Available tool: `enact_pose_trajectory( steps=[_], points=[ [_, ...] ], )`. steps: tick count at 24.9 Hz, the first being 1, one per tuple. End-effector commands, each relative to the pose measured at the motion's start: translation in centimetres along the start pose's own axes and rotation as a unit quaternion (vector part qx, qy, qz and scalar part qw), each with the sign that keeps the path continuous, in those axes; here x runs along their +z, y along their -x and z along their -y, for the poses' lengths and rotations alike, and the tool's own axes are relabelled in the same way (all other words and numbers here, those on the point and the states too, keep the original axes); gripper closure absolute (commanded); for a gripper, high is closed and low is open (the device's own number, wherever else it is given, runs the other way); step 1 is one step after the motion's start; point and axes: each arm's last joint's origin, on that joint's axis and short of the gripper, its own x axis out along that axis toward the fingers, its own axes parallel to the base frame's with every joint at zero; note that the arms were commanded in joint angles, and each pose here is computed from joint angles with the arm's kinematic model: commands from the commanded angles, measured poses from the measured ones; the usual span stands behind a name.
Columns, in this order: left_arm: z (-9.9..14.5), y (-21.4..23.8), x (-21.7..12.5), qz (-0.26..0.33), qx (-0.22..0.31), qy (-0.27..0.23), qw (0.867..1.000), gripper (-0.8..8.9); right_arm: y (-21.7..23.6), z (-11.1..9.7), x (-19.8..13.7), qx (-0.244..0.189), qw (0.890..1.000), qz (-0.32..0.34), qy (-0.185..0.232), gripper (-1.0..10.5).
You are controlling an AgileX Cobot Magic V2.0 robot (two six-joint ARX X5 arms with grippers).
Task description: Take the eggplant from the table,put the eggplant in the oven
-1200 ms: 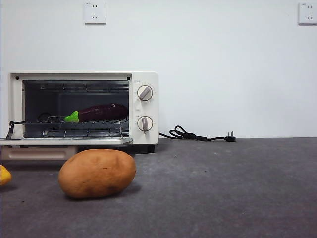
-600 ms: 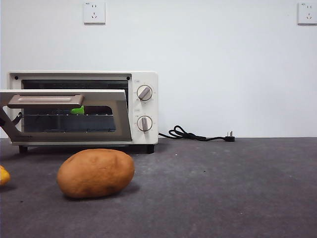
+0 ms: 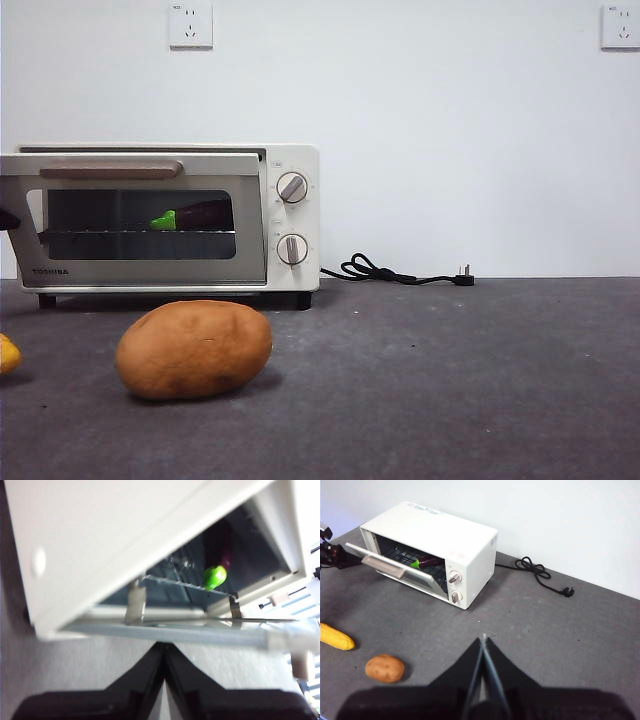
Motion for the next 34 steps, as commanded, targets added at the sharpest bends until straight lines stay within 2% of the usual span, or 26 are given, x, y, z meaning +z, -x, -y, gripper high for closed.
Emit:
enact_pose_trajectory(
  steps=[1,10,16,22,26,34],
  points=[
    [-0.1,-0.4,0.2,0.008,-0.007,0.006,1.0,8.2,-0.4,-0.1,-0.1,-0.002,1.0,-0.016,-0.003,9.6],
    [1.0,-0.1,1.6,0.028,0.003,-0.012,1.0,8.2,-0.9,-0.3,0.0,-0.002,1.0,-0.022,-0.002,9.6],
    [4.0,0.5,2.6,0.032,-0.002,-0.035,0.999,8.2,-0.9,-0.3,0.0,-0.002,1.0,-0.022,-0.002,9.6],
    [9.8,1.7,3.7,0.043,0.013,-0.073,0.996,8.2,-0.9,-0.3,0.0,-0.002,1.0,-0.022,-0.002,9.6],
    [14.8,2.8,3.9,0.053,0.032,-0.107,0.992,8.2,-0.9,-0.3,0.0,-0.002,1.0,-0.022,-0.001,9.6],
    [25.0,6.0,1.7,0.074,0.088,-0.172,0.978,8.2,-0.9,-0.3,0.0,-0.002,1.0,-0.022,-0.001,9.6]
  ],
)
